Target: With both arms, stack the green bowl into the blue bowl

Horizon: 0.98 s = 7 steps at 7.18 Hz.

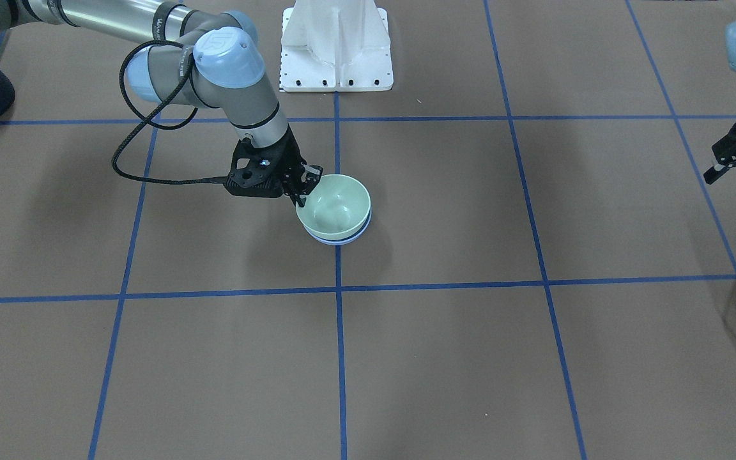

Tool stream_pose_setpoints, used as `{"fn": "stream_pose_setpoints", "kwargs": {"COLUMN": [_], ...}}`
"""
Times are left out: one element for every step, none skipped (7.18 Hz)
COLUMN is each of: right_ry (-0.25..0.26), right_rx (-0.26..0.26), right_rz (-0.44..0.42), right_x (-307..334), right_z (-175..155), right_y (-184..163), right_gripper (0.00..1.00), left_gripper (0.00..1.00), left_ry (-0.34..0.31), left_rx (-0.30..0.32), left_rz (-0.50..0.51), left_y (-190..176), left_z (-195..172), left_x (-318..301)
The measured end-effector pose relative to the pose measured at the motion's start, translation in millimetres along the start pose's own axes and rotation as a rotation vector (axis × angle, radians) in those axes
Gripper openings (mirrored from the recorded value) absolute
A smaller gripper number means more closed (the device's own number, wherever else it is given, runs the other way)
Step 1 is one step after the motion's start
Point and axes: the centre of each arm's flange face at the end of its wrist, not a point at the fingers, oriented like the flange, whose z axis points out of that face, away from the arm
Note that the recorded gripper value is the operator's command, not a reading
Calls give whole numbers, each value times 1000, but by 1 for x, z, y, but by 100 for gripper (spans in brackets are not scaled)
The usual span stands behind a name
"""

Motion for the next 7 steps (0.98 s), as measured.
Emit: {"fn": "stream_pose_setpoints", "kwargs": {"right_ry": [-6, -9, -14, -20, -27, -30, -32], "right_rx": [0, 0, 0, -2, -7, -8, -8], "right_rz": [0, 0, 0, -3, -7, -9, -10], "right_x": [0, 0, -1, -4, -5, -6, -5], "right_z": [4, 5, 5, 3, 1, 0, 0], "right_y": [-1, -1, -1, -1, 0, 0, 0], "right_gripper": [0, 0, 0, 0, 95, 100, 100], "left_gripper": [97, 97, 97, 97, 97, 97, 97], "left_ry": [0, 0, 0, 0, 0, 0, 0], "left_rx": [0, 0, 0, 0, 0, -1, -2], "left_rz": [0, -1, -1, -1, -1, -2, -2], "left_y": [0, 0, 0, 0, 0, 0, 0], "left_z": [0, 0, 0, 0, 0, 0, 1], "left_x": [0, 0, 0, -1, -1, -1, -1]}}
